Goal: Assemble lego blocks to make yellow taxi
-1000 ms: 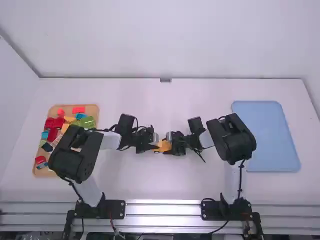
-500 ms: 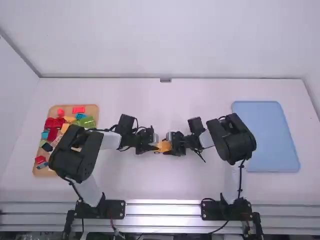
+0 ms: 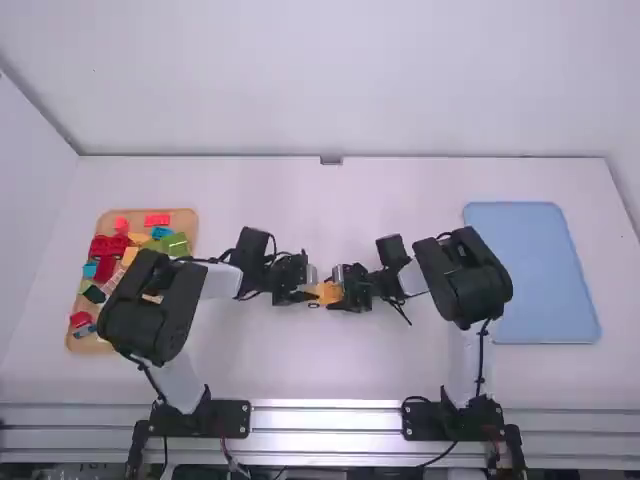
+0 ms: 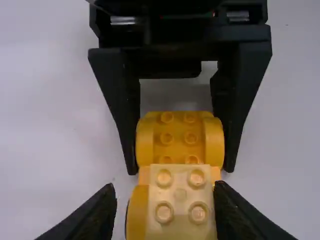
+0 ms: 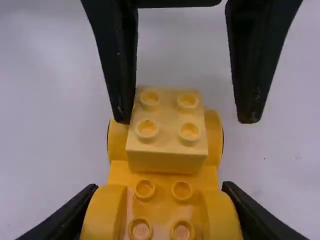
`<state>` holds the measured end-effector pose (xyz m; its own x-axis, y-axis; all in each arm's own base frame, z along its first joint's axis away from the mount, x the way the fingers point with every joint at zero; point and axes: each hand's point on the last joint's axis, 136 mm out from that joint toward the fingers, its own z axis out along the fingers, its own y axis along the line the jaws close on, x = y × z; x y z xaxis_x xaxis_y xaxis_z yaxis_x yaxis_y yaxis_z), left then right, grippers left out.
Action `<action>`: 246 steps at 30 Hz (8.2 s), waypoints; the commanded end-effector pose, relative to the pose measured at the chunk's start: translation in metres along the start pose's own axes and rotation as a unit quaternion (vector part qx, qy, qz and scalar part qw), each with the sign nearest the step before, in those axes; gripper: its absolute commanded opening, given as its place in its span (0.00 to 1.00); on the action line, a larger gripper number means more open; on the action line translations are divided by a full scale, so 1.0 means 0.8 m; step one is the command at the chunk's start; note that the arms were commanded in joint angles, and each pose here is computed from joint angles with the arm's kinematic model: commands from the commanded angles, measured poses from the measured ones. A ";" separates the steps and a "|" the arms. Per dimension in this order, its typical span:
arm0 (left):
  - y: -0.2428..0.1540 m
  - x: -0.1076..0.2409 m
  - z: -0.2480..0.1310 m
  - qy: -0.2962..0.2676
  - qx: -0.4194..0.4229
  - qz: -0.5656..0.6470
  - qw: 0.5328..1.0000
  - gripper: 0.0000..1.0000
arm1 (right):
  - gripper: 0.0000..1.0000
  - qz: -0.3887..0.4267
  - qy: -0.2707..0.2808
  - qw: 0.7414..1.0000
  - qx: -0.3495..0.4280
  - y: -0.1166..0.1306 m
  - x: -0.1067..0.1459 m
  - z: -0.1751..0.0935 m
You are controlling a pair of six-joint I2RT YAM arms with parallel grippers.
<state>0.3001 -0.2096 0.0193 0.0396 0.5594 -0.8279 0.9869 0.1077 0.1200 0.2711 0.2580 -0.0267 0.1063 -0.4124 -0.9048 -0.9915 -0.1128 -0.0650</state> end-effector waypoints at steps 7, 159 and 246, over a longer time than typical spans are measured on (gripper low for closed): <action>0.004 -0.035 -0.013 -0.042 0.015 0.004 0.999 0.27 | 0.51 0.003 0.012 1.000 0.002 0.001 0.009 0.002; 0.144 0.139 -0.529 0.210 -0.565 -0.684 0.410 0.99 | 0.99 -0.129 0.093 0.960 0.229 -0.102 -0.178 -0.187; 0.125 0.337 -0.463 0.261 -0.412 -0.674 0.555 0.45 | 0.99 -0.109 0.043 0.967 0.228 -0.103 -0.201 -0.185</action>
<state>0.3519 0.2578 0.0125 -0.9158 -0.3309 -0.2277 -0.3382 0.9411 -0.0077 0.3455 0.1982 0.1746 0.2825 -0.5134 -0.8103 -0.8810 0.1954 -0.4310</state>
